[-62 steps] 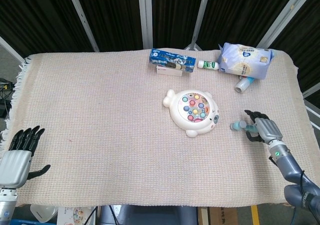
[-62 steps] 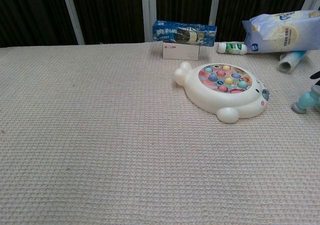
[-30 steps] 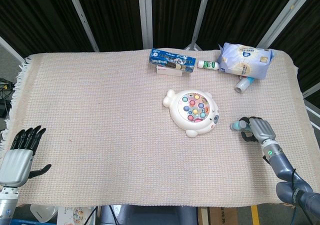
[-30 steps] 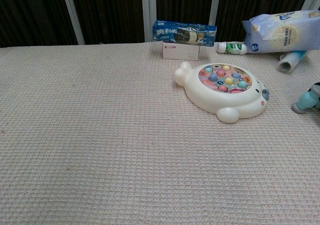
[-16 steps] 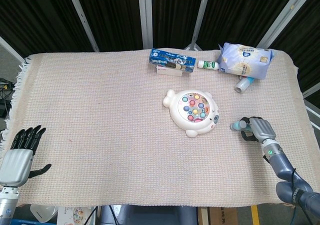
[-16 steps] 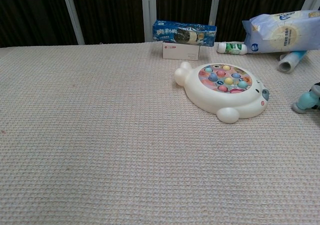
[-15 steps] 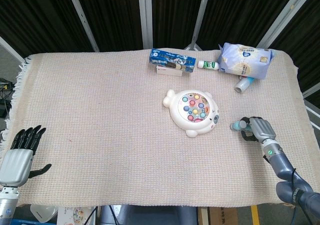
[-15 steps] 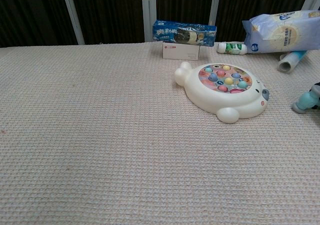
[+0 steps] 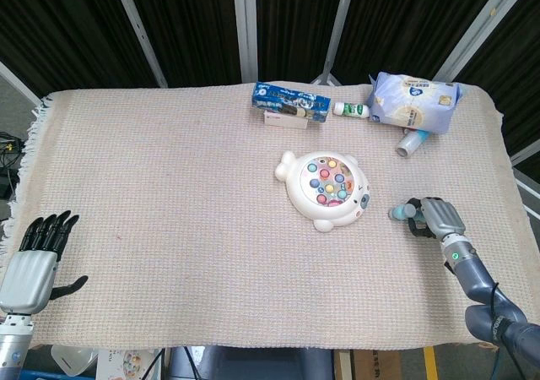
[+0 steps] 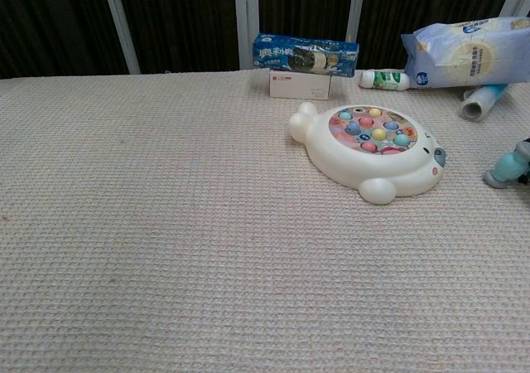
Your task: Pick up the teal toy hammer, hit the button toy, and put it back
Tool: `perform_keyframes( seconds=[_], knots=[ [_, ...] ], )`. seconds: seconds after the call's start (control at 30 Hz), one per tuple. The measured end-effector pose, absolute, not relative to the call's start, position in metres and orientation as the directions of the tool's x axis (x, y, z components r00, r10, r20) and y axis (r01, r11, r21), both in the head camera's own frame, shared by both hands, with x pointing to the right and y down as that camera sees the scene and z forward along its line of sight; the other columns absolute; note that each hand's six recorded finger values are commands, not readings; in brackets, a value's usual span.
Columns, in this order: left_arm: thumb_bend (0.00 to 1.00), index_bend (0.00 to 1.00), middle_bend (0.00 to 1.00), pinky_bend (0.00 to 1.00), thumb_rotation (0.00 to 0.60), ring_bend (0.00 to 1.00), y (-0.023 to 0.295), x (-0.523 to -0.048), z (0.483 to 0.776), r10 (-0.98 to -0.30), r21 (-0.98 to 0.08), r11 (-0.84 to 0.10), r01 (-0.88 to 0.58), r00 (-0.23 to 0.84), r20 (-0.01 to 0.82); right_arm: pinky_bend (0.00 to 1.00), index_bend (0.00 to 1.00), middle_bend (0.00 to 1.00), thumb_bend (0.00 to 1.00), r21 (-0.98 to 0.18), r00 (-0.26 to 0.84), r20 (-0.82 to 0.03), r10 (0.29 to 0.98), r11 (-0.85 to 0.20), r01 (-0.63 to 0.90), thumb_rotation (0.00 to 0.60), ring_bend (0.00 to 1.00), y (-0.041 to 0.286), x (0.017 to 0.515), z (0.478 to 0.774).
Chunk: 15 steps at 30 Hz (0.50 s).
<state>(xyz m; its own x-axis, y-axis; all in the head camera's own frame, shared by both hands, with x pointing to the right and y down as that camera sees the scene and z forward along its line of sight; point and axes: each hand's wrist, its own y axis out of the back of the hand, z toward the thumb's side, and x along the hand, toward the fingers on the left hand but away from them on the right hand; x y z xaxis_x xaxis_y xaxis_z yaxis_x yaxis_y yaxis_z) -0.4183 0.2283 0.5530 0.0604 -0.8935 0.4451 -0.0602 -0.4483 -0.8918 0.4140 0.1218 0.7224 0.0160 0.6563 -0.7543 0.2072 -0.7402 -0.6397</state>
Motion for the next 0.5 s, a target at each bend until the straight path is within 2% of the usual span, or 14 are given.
perform_keyframes(
  seconds=[0.5],
  knots=[
    [0.13, 0.0, 0.0, 0.0, 0.6, 0.0, 0.2284, -0.4189, 0.5538, -0.893, -0.891, -0.45, -0.06, 0.056, 0.447, 0.24, 0.59, 0.55, 0.64, -0.645, 0.02, -0.748, 0.663, -0.734, 0.211, 0.6, 0.36, 0.119, 0.4124, 0.7246]
  ],
)
